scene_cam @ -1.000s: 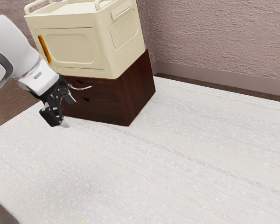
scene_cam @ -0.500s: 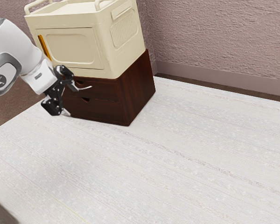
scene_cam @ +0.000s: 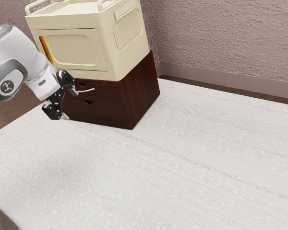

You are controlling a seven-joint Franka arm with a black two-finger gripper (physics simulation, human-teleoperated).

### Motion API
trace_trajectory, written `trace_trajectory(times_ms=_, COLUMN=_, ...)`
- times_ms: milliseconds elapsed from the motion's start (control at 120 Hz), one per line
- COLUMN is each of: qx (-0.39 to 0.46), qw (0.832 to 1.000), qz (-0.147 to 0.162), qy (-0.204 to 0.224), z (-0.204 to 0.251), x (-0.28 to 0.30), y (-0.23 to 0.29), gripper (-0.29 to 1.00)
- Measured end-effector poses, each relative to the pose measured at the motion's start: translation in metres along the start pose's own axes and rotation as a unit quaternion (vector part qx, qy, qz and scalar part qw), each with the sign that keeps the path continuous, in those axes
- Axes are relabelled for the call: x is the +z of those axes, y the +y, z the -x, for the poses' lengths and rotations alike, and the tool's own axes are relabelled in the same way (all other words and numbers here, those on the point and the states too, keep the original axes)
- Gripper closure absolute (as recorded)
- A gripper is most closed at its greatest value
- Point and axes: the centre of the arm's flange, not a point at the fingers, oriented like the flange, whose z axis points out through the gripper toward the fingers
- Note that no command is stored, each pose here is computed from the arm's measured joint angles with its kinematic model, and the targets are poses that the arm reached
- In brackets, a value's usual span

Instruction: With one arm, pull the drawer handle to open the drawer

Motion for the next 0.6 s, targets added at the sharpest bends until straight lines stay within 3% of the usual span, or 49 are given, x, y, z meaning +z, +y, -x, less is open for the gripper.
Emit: trace_trajectory(times_ms=600, qx=-0.039, qw=0.999, qz=-0.019, qy=0.002, z=0.015, x=0.036, y=-0.025, gripper=0.00)
